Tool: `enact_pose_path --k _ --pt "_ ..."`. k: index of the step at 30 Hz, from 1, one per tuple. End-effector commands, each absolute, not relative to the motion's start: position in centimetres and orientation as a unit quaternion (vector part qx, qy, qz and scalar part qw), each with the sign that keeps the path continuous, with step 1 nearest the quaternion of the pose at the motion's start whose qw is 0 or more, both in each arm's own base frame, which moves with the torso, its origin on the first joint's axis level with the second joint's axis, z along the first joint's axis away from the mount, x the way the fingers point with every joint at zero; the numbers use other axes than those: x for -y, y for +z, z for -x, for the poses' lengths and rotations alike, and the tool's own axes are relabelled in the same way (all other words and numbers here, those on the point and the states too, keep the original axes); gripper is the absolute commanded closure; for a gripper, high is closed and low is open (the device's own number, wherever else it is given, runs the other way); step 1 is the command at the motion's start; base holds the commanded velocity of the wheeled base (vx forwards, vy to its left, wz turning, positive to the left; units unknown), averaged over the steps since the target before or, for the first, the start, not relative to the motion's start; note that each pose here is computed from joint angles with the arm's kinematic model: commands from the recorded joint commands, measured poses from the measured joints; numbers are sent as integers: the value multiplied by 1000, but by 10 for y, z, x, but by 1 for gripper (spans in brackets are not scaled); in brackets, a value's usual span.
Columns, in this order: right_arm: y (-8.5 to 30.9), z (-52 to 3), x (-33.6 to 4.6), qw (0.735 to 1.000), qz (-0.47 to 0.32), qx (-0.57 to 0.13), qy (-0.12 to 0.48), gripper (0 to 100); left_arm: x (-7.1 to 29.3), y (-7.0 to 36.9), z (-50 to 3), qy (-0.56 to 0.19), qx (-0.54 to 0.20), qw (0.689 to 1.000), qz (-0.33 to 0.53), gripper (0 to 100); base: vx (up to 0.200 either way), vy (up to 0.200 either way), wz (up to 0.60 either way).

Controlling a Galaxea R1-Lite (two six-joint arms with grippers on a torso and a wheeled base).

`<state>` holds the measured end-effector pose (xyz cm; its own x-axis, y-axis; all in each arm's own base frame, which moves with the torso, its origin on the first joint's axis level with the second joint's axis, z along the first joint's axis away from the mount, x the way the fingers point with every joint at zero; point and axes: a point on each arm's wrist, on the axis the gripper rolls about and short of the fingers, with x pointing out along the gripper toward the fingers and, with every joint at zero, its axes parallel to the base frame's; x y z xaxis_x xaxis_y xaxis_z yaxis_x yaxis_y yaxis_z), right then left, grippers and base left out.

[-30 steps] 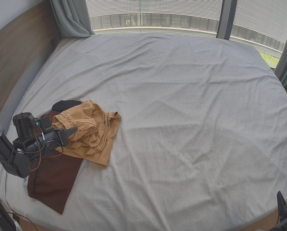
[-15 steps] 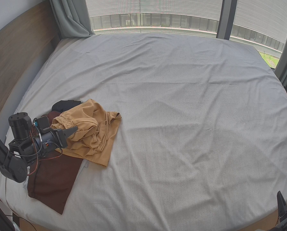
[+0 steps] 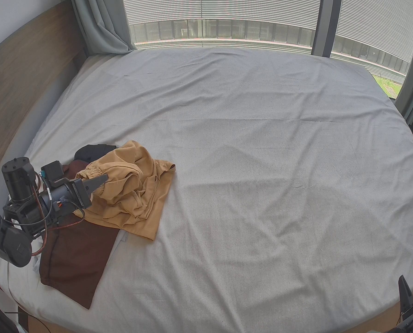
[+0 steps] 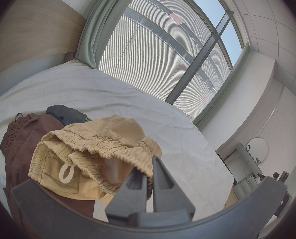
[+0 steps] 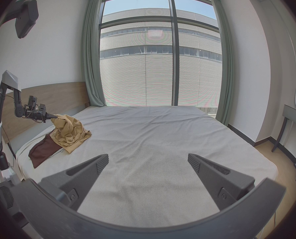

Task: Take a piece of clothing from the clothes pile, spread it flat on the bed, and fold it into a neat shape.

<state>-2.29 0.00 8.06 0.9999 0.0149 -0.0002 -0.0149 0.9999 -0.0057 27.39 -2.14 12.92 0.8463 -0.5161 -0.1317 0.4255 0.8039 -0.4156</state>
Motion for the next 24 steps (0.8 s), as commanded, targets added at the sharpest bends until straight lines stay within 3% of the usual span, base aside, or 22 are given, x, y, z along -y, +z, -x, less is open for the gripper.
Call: enact_pose_path --k 1,24 --pt "75 23 0 1000 3 -1 8 0 22 133 -264 -252 -116 942 188 100 0 0 0" --pt "75 23 0 1000 3 -1 8 0 42 151 -222 -290 -110 922 234 100 0 0 0"
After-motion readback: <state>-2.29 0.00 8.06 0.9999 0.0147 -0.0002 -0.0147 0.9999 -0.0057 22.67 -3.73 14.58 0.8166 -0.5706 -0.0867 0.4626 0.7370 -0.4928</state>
